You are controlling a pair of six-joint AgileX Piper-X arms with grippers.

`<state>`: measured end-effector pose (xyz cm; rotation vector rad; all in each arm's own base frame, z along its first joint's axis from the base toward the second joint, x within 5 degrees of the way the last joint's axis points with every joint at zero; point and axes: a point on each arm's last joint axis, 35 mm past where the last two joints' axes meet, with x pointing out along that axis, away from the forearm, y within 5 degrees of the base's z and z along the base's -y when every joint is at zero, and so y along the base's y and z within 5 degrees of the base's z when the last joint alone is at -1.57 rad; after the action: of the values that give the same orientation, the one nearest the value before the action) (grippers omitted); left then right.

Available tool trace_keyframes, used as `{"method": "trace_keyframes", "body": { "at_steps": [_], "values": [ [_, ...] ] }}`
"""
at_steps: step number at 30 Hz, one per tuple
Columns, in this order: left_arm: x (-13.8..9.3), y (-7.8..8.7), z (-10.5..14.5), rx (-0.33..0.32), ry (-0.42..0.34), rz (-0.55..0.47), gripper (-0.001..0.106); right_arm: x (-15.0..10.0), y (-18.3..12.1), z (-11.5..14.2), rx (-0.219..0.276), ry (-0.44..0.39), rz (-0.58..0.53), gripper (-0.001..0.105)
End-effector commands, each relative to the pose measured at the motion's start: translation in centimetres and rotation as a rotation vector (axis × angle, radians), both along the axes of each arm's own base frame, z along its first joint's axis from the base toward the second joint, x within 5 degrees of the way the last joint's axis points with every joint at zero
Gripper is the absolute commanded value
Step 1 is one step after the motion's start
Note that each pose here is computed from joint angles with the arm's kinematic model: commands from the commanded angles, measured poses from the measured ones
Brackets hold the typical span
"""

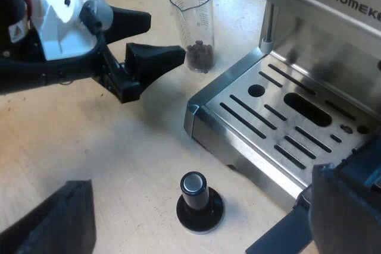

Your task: Pour the beans into the coffee machine

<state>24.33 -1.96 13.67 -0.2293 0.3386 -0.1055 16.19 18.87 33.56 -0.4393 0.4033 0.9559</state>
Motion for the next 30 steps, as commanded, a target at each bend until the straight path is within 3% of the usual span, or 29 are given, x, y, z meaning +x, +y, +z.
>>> {"method": "trace_keyframes", "body": {
  "at_steps": [1,5,8,14,30],
  "values": [
    [0.3,0.1,-0.2,-0.059,-0.025,0.057,0.083,0.0,0.0,0.5,0.014,-0.013,0.003,0.079],
    [1.0,0.0,-1.4,-0.074,-0.043,0.028,0.083,0.0,0.0,0.5,0.015,-0.013,0.003,0.079],
    [1.3,-0.1,-1.2,-0.031,-0.093,0.0,0.083,0.0,0.0,0.5,0.015,-0.013,0.003,0.079],
    [2.4,-0.2,-1.2,0.039,-0.116,-0.017,0.083,0.0,0.0,0.5,0.015,-0.013,0.003,0.079],
    [5.3,-0.3,-1.3,0.04,-0.118,-0.009,0.083,0.0,0.0,0.5,0.02,-0.006,-0.002,0.079]
  ]
}}
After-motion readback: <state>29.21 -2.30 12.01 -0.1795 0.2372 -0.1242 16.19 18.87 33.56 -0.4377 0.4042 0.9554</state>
